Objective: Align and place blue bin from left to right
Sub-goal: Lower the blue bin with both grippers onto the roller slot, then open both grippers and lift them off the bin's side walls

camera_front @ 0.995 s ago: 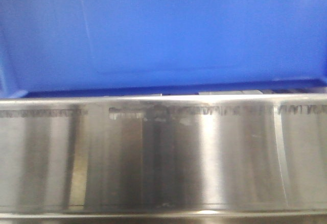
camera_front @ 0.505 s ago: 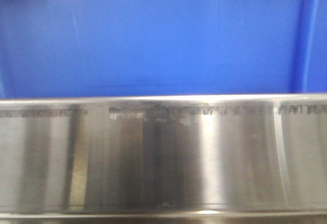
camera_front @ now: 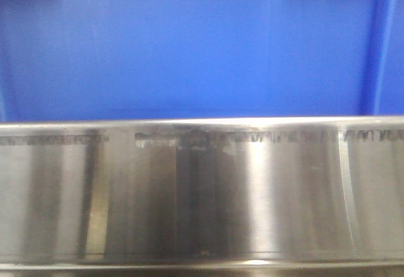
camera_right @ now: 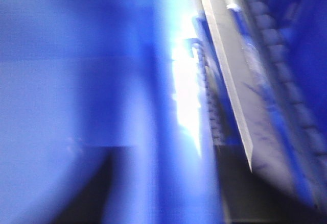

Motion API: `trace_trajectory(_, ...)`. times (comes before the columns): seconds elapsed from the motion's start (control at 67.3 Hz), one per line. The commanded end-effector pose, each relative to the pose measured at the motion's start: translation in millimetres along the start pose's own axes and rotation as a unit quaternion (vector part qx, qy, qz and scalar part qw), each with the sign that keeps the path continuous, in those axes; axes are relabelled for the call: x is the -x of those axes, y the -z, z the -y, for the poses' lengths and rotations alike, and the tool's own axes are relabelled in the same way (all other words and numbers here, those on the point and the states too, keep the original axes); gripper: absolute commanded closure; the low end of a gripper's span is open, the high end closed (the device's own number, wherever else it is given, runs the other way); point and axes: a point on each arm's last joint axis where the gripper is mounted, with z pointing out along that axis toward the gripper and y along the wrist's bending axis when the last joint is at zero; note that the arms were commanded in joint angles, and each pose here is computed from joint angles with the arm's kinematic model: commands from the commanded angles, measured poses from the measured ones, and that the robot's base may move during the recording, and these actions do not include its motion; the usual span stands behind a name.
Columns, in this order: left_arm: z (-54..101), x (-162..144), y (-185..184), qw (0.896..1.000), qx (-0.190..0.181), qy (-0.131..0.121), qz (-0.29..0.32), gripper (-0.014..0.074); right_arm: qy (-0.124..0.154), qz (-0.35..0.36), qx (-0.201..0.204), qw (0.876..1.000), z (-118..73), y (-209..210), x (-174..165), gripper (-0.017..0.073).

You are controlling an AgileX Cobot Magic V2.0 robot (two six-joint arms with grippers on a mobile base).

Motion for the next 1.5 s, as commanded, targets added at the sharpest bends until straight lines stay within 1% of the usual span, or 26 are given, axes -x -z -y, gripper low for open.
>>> trace_trajectory(0.0, 3.1, 3, 7, 1.000, -0.017, 0.007, 0.014, 0.0154, 0.004, 0.022, 0.015, 1.000, -2.2, 5, 5, 0.0058)
trace_trajectory(0.074, 2.8, 3, 9, 1.000, -0.017, 0.007, 0.015, 0.0082, 0.001, 0.024, 0.015, 1.000, -1.2, 9, 7, 0.0030)
trace_trajectory(0.119, 2.4, 4, 10, 1.000, -0.017, 0.007, 0.016, 0.0066, -0.002, 0.027, 0.014, 1.000, 0.0, 13, 10, 0.0030)
trace_trajectory(0.238, 1.0, 4, 15, 1.000, -0.020, 0.009, 0.021, 0.0078, -0.011, 0.032, 0.011, 0.999, 2.7, 24, 17, 0.0032)
trace_trajectory(0.297, -0.6, 5, 20, 0.999, -0.022, 0.011, 0.027, 0.0105, -0.006, 0.038, 0.012, 0.999, 3.7, 29, 20, 0.0032)
trace_trajectory(0.386, -3.0, 9, 32, 0.999, -0.029, 0.016, 0.040, 0.0230, -0.003, 0.044, 0.014, 0.999, 5.9, 36, 23, 0.0079)
trace_trajectory(0.431, -4.5, 11, 40, 0.998, -0.033, 0.019, 0.050, 0.0336, -0.005, 0.042, 0.011, 0.999, 6.7, 38, 23, 0.0146)
trace_trajectory(0.475, -5.8, 13, 45, 0.998, -0.034, 0.020, 0.057, 0.0418, -0.006, 0.039, 0.008, 0.999, 7.7, 39, 23, 0.0209)
trace_trajectory(0.52, -6.6, 15, 48, 0.997, -0.035, 0.020, 0.064, 0.0533, -0.006, 0.037, 0.006, 0.999, 8.0, 39, 23, 0.0312)
trace_trajectory(0.579, -7.9, 18, 51, 0.996, -0.034, 0.016, 0.082, 0.0658, -0.006, 0.037, 0.006, 0.999, 8.1, 39, 23, 0.0445)
trace_trajectory(0.594, -7.9, 19, 52, 0.996, -0.034, 0.016, 0.083, 0.0689, -0.006, 0.038, 0.006, 0.999, 8.5, 40, 23, 0.0496)
trace_trajectory(0.609, -8.2, 18, 52, 0.996, -0.033, 0.016, 0.082, 0.0704, -0.006, 0.038, 0.006, 0.999, 8.5, 40, 23, 0.0531)
trace_trajectory(0.668, -8.3, 19, 53, 0.996, -0.032, 0.015, 0.084, 0.0705, -0.008, 0.041, 0.008, 0.999, 9.7, 43, 23, 0.0659)
trace_trajectory(0.742, -9.3, 19, 55, 0.996, -0.031, 0.016, 0.083, 0.0705, -0.011, 0.046, 0.011, 0.999, 12.0, 48, 24, 0.0623)
trace_trajectory(0.831, -11.4, 17, 59, 0.996, -0.031, 0.020, 0.077, 0.0705, -0.015, 0.056, 0.016, 0.998, 16.0, 58, 25, 0.0629)
trace_trajectory(0.906, -13.6, 18, 69, 0.995, -0.039, 0.020, 0.093, 0.0705, -0.019, 0.067, 0.022, 0.997, 20.3, 69, 26, 0.0629)
trace_trajectory(1.01, -16.7, 19, 86, 0.990, -0.049, 0.005, 0.128, 0.0705, 0.001, 0.090, 0.036, 0.995, 25.7, 84, 27, 0.0636)
trace_trajectory(1.143, -18.6, 11, 105, 0.978, -0.099, 0.000, 0.183, 0.0705, 0.027, 0.146, 0.076, 0.986, 32.3, 101, 23, 0.0639)
trace_trajectory(1.218, -19.5, 4, 120, 0.962, -0.142, -0.007, 0.232, 0.0705, 0.036, 0.176, 0.102, 0.979, 37.4, 108, 13, 0.0639)
trace_trajectory(1.292, -23.1, -8, 125, 0.950, -0.170, -0.013, 0.262, 0.0705, 0.049, 0.209, 0.129, 0.968, 43.1, 114, 1, 0.0639)
trace_trajectory(1.321, -26.1, -12, 130, 0.943, -0.183, -0.014, 0.279, 0.0705, 0.054, 0.215, 0.135, 0.966, 45.9, 116, -5, 0.0639)
trace_trajectory(1.366, -28.2, -21, 129, 0.938, -0.195, -0.019, 0.287, 0.0705, 0.065, 0.235, 0.150, 0.958, 49.0, 119, -12, 0.0639)
trace_trajectory(1.396, -31.5, -27, 133, 0.931, -0.204, -0.020, 0.301, 0.0705, 0.073, 0.245, 0.158, 0.954, 52.1, 121, -19, 0.0639)
trace_trajectory(1.425, -34.5, -32, 138, 0.922, -0.216, -0.024, 0.320, 0.0705, 0.081, 0.257, 0.165, 0.949, 54.3, 124, -24, 0.0639)
trace_trajectory(1.47, -36.2, -42, 135, 0.916, -0.228, -0.030, 0.330, 0.0705, 0.094, 0.281, 0.180, 0.938, 56.9, 128, -31, 0.0639)
trace_trajectory(1.485, -38.2, -45, 138, 0.911, -0.233, -0.031, 0.338, 0.0705, 0.099, 0.287, 0.183, 0.935, 58.8, 129, -35, 0.0639)
